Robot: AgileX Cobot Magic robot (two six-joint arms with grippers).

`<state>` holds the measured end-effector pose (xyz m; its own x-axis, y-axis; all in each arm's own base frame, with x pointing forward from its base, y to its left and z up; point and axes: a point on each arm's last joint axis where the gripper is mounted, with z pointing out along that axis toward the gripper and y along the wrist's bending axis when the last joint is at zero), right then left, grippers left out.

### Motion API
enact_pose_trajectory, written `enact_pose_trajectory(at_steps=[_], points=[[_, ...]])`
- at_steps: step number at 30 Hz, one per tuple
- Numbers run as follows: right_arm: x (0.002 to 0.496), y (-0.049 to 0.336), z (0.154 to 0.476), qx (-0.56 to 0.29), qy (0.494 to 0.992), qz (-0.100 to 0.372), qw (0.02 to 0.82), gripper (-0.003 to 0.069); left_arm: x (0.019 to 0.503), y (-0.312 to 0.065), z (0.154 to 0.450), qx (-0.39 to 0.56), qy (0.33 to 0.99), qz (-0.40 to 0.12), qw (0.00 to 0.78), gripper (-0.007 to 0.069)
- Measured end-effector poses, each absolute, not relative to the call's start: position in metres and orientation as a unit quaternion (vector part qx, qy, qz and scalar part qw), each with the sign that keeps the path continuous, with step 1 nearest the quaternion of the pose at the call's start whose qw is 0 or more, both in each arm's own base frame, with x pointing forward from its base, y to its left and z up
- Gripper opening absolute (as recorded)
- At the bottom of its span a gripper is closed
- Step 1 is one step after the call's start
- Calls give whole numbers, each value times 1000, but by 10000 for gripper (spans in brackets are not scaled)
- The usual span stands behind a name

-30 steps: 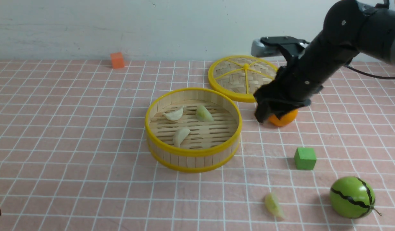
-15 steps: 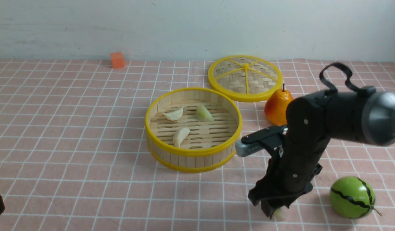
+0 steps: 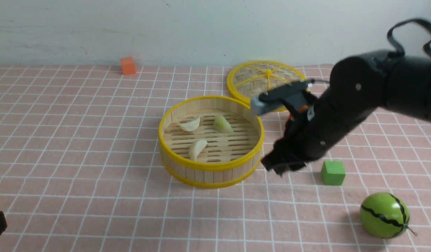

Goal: Put the dumplings into the steamer on the table with the pink tablecloth.

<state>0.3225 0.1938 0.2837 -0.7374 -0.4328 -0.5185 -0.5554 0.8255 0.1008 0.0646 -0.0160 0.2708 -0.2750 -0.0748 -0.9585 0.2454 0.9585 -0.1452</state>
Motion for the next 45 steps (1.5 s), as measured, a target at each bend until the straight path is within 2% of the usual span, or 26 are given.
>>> enact_pose_trajectory(at_steps=[2,6,10,12,13,15,16,18,19,20,21,24,25,26,27,29,32,33,34,35,37,39,41,42,44,45], points=[[329,211,305,-288,895,156,302,196,65,-16,272,55,784,-136,604,-9],[349,235,301,-314,867,172,347,196,65,-17,273,56,781,-138,607,-6],[390,241,240,-302,883,153,325,196,65,-17,273,56,780,-138,608,-3],[399,241,224,-290,892,152,312,200,65,-17,273,56,780,-139,608,-3],[408,242,207,-278,900,151,299,233,65,-17,273,56,780,-139,608,-3],[413,244,199,-275,903,151,294,279,65,-17,272,55,781,-138,606,-1],[417,246,196,-274,903,152,293,370,65,-16,272,55,784,-137,603,0],[418,248,200,-274,902,154,297,461,65,-16,271,54,786,-135,600,1],[419,248,201,-274,902,154,296,470,65,-16,271,54,787,-134,600,1],[419,248,215,-275,898,158,306,536,65,-16,270,53,789,-133,597,3],[418,248,224,-274,897,159,307,561,65,-16,270,53,790,-133,596,4],[407,243,278,-282,888,168,323,587,64,-16,270,53,790,-132,596,4],[399,238,303,-287,884,166,330,574,64,-16,270,53,790,-132,596,4],[397,237,309,-288,883,165,331,570,64,-16,270,53,790,-132,596,4],[379,226,353,-295,875,156,350,516,64,-16,270,53,790,-132,596,4],[353,207,399,-297,866,138,377,442,64,-16,270,53,790,-132,596,8],[308,175,459,-279,855,115,423,254,64,-16,270,53,790,-132,596,15],[293,165,471,-274,852,109,433,186,64,-16,270,53,790,-132,596,17],[287,162,476,-272,850,107,438,159,64,-16,270,53,790,-132,596,17],[265,148,486,-269,847,103,446,57,64,-16,270,53,790,-132,596,18],[244,137,487,-268,848,103,446,-1,64,-16,270,53,790,-132,596,18],[222,125,479,-266,849,108,443,-18,64,-16,270,53,790,-132,596,20],[194,111,452,-264,850,113,441,-19,64,-16,270,53,790,-132,596,22],[195,111,453,-263,848,114,445,-19,64,-16,270,53,791,-133,596,22],[180,103,430,-261,847,115,448,-19,64,-16,270,53,791,-133,596,26],[167,96,406,-258,843,117,457,-19,64,-16,270,53,791,-133,596,28]])
